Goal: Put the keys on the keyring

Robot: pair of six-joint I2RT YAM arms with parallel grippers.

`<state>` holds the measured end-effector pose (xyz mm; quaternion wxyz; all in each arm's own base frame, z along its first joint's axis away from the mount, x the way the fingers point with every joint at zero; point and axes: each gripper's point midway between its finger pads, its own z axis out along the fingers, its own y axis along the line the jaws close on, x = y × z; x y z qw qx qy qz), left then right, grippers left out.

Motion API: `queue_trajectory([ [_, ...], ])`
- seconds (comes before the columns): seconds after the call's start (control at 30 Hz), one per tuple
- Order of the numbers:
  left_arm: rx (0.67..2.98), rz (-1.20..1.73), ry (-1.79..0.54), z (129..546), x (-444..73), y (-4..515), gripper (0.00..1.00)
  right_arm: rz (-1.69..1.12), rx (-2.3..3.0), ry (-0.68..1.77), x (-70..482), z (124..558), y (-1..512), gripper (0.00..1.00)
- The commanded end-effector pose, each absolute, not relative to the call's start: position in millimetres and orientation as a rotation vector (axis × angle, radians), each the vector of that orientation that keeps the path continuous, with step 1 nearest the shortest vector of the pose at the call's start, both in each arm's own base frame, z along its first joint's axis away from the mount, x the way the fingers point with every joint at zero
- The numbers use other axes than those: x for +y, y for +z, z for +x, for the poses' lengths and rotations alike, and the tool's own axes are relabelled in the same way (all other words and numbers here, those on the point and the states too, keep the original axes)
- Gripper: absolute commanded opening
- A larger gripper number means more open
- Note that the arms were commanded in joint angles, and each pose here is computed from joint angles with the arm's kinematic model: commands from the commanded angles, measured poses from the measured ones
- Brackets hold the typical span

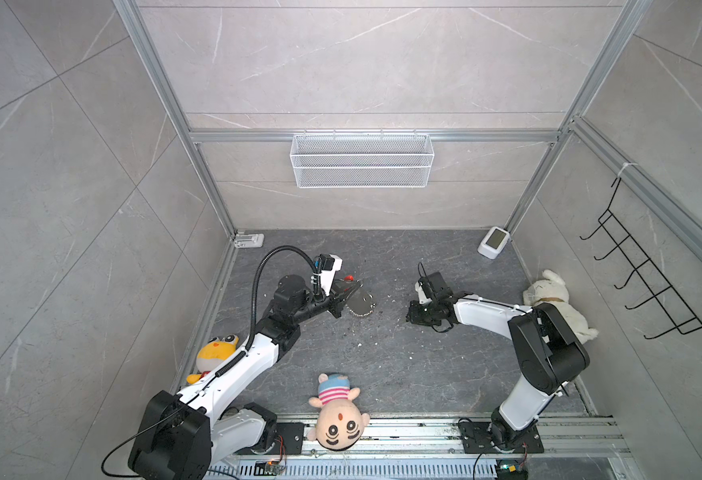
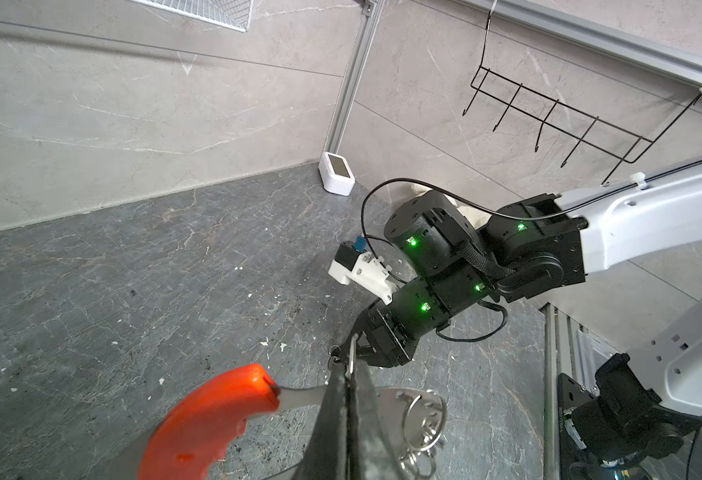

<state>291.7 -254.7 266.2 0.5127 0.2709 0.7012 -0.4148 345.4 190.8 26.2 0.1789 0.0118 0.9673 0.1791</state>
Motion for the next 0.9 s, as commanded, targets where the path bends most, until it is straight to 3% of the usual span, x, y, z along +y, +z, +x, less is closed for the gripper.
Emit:
queue_trajectory([
  [0.0, 1.605, 0.676, -1.022, 292, -260, 294, 0.0, 0.042, 2.707, 0.527, 199, 357, 32, 0.25],
  [0.77, 1.625, 0.69, -1.056, 295, -266, 292, 0.0, 0.037, 2.728, 0.53, 203, 361, 23, 0.15],
  [0.87, 1.641, 0.668, -1.077, 298, -268, 291, 0.0, 0.033, 2.727, 0.535, 204, 360, 21, 0.05],
])
